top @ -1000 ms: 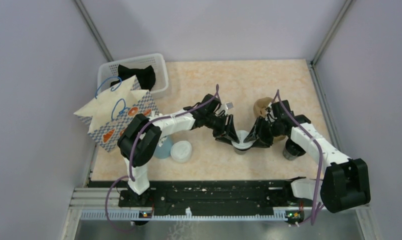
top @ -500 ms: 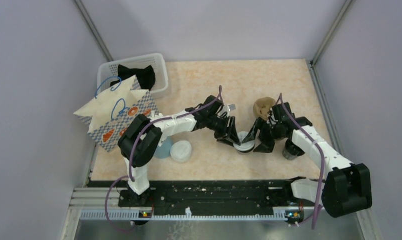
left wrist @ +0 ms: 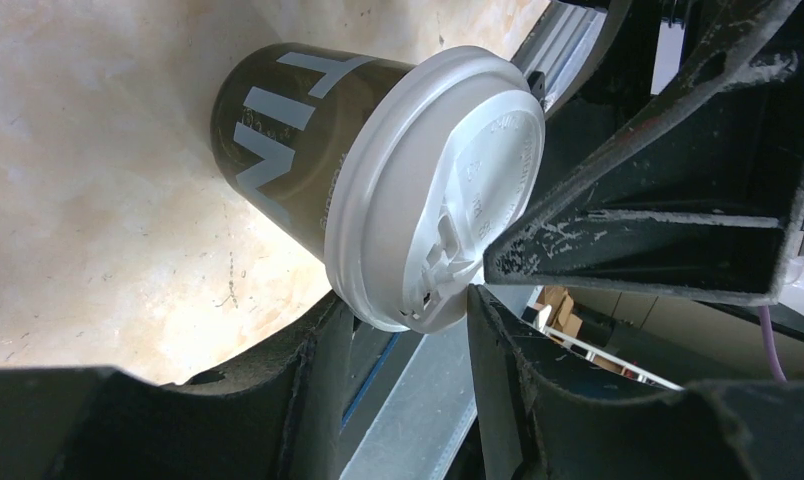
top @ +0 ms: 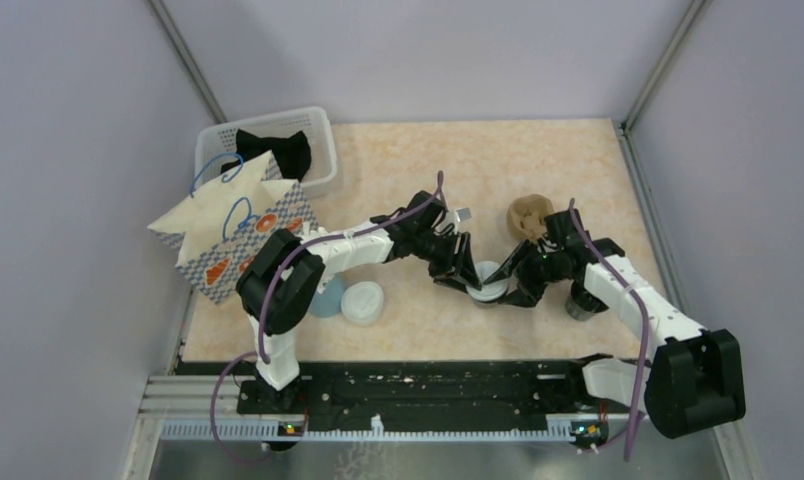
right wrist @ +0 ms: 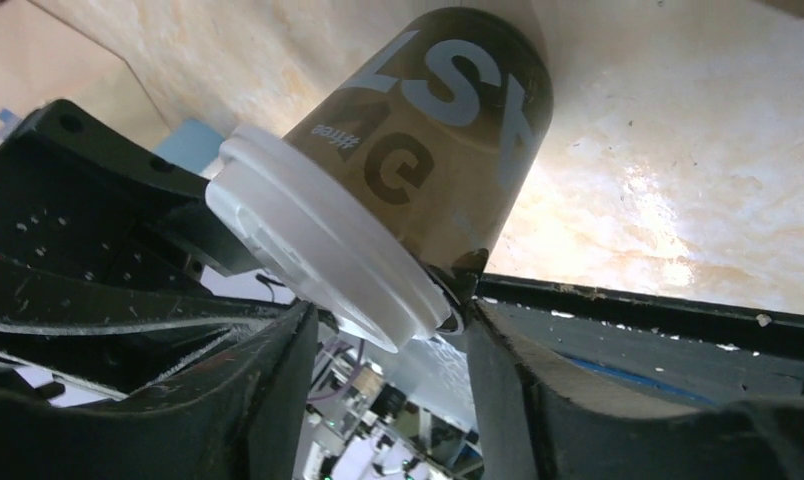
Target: Pack the takeout coffee
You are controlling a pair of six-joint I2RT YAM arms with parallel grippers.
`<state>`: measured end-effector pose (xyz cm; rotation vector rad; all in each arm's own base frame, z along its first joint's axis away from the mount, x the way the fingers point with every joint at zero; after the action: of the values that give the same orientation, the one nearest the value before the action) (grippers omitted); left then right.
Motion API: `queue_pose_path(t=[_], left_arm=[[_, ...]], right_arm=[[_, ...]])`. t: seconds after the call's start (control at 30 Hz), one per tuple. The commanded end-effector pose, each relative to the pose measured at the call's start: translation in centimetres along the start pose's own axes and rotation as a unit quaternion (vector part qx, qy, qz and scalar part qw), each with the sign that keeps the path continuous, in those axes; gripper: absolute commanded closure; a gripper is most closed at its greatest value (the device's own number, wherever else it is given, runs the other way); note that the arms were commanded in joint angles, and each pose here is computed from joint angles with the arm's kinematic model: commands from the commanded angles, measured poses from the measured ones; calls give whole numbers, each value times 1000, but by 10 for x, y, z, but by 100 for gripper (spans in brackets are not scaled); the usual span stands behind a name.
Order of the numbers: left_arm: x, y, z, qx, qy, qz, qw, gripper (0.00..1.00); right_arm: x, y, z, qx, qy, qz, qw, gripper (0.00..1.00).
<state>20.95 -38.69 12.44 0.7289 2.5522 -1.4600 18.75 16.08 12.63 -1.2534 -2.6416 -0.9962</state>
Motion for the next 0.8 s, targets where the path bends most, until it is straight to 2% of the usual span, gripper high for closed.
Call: queue_pose_path(t=[0.0, 0.17, 0.4, 0.5, 0.63, 0.77], left_arm=[[-11, -4, 4, 7, -14, 19, 1000, 48], [-12, -4, 4, 10, -15, 18, 1000, 48], [-15, -4, 7, 10, -15, 16, 1000, 47], [-22, -7, 6, 8, -19, 24, 999, 45], [-27, -9, 5, 5, -19, 37, 999, 39], [-29, -8, 5, 3, -17, 42, 999, 38]], right_arm=[[-5, 11, 3, -16, -15, 22, 1000, 48], [-11, 12, 11, -10, -17, 31, 999, 52], [-16, 13, 17, -8, -18, 25, 999, 64], [-18, 12, 19, 1, -17, 11, 1000, 66], [-20, 12, 18, 8, -16, -17, 1000, 63], [-23, 15, 13, 1, -27, -55, 998, 52]])
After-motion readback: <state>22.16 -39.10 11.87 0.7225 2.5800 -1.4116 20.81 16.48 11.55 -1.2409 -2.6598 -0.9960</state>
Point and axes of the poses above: each gripper's point midway between its finger pads, its own z axis out along the fingers, its own y axis along the line the jaws close on, x = y × z, the point moved 2 cm from there along -z, back along the fingers, and after that the axes turned 13 degrees about z, right-handed, at the moved point
